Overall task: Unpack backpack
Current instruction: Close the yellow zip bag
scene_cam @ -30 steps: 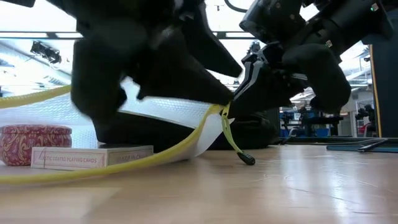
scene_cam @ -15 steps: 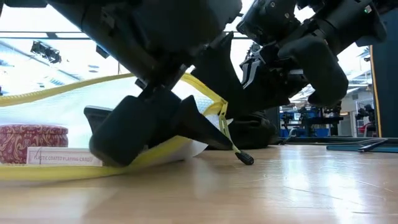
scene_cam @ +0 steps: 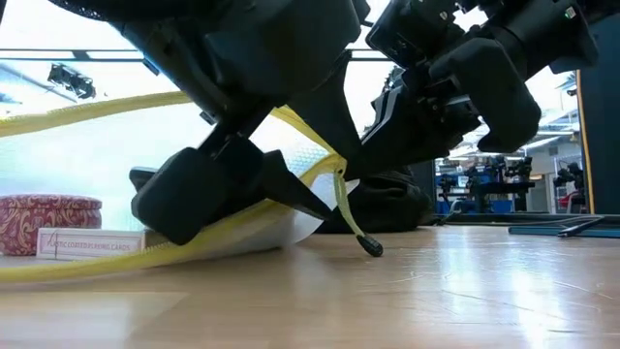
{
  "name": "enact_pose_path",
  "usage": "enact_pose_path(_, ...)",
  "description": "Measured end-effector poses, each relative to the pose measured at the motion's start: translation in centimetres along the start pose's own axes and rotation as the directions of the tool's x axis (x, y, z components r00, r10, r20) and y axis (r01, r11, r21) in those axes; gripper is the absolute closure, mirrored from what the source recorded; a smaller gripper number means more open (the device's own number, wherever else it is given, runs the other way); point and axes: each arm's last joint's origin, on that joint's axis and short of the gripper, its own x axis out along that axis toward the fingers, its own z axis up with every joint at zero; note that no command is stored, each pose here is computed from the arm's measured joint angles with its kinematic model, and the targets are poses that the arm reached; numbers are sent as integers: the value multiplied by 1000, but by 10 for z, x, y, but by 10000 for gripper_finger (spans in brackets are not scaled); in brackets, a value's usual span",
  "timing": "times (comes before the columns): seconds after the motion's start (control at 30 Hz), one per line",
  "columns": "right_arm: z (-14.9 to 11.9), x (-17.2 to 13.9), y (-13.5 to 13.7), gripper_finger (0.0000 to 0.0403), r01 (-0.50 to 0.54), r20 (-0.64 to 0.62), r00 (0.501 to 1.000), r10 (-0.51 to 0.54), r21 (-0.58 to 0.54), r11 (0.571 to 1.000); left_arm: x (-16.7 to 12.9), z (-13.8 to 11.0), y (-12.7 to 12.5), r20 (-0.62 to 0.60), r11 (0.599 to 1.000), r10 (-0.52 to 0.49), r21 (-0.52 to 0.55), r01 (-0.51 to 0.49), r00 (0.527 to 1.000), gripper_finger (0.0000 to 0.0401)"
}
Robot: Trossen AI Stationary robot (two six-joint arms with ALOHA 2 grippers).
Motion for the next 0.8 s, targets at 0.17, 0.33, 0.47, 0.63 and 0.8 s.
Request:
enact_pose_path(0.17,1,0,0,403,-1,12,1000,1,8,1000,0,-1,0,-16,1000,14,26,-13,1000,199)
enact_pose_path(0.33,2,0,0,403,-4,20,1000,4,11,1000,0,-1,0,-21,999,17,29,-16,1000,200)
enact_pose_path(0.47,2,0,0,403,-6,22,1000,6,13,1000,2,-2,1,-27,999,20,26,-20,999,210)
enact_pose_path(0.63,2,1,-3,403,-15,23,1000,14,42,999,3,-3,2,-31,999,26,22,-25,999,240)
enact_pose_path(0.8,3,2,-6,403,-22,24,999,21,48,999,3,-2,3,-30,999,31,-9,-32,999,273)
